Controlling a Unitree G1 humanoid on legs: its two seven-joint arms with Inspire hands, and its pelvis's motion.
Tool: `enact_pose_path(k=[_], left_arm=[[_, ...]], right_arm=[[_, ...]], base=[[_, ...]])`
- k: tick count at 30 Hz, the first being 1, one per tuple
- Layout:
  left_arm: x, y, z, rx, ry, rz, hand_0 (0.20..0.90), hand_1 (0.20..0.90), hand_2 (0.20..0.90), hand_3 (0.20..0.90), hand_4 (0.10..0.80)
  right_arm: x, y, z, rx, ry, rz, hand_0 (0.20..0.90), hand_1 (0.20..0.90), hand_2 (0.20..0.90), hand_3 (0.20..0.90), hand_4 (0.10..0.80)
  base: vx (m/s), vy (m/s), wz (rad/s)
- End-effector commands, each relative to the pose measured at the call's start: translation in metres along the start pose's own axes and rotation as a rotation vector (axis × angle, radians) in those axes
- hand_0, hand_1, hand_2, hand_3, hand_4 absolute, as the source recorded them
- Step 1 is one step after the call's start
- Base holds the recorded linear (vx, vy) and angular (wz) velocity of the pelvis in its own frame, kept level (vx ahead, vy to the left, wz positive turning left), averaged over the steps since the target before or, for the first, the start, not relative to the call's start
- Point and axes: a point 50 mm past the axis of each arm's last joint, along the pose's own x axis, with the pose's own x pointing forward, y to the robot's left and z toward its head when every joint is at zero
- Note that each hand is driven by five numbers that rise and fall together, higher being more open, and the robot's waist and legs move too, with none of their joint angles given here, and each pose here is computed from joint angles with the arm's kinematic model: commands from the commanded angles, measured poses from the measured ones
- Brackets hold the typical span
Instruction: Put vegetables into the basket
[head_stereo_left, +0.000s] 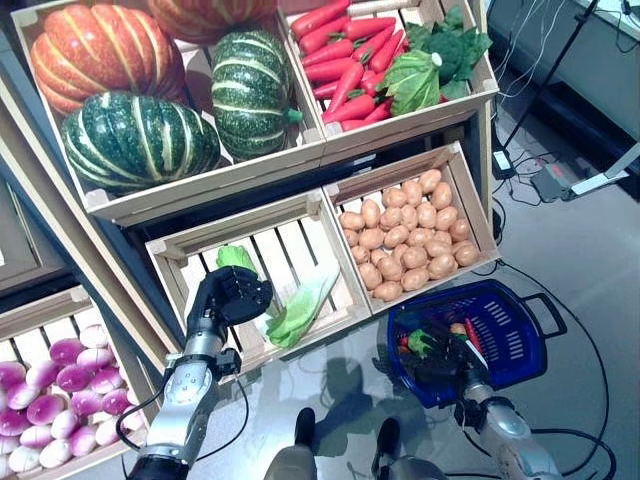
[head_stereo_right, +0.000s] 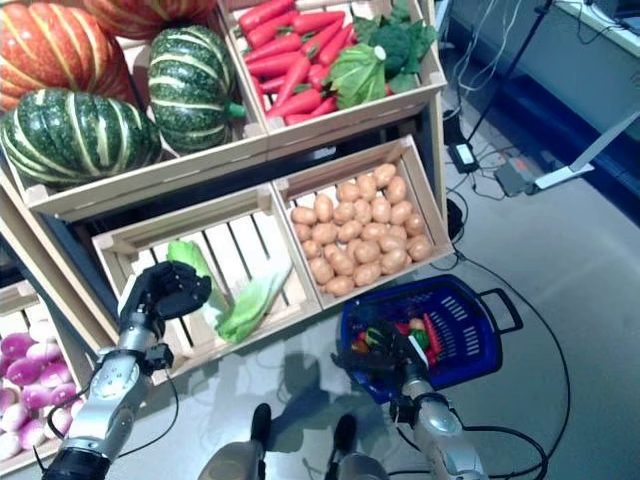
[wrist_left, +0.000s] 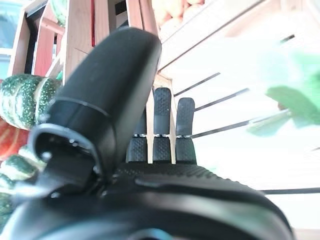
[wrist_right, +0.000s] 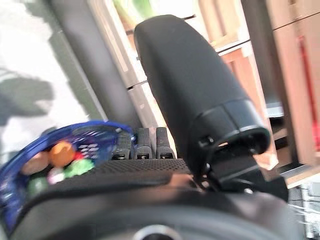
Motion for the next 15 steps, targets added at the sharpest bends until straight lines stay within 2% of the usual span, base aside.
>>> enact_pose_path(k=[1, 10, 15], left_arm=[[0.008, 0.002, 0.036, -0.06, -0.169, -0.011, 0.3, 0.3, 0.3, 0.3, 0.4], [0.007, 0.008, 0.035, -0.028, -0.148, 0.038, 0.3, 0.3, 0.3, 0.3, 0.4], [0.005, 0.017, 0.031, 0.094, -0.113, 0.081, 0.3, 0.3, 0.3, 0.3, 0.4]], right_arm=[[0.0, 0.015, 0.049, 0.074, -0.272, 0.164, 0.9, 0.9, 0.9, 0.9, 0.8], [-0.002, 0.028, 0.066, 0.088, -0.332, 0.243, 0.9, 0.9, 0.9, 0.9, 0.8], [-0.002, 0.024, 0.058, 0.084, -0.279, 0.215, 0.9, 0.9, 0.9, 0.9, 0.8]], base=[[0.002, 0.001, -0.03], [0.0, 0.0, 0.0], [0.0, 0.0, 0.0]])
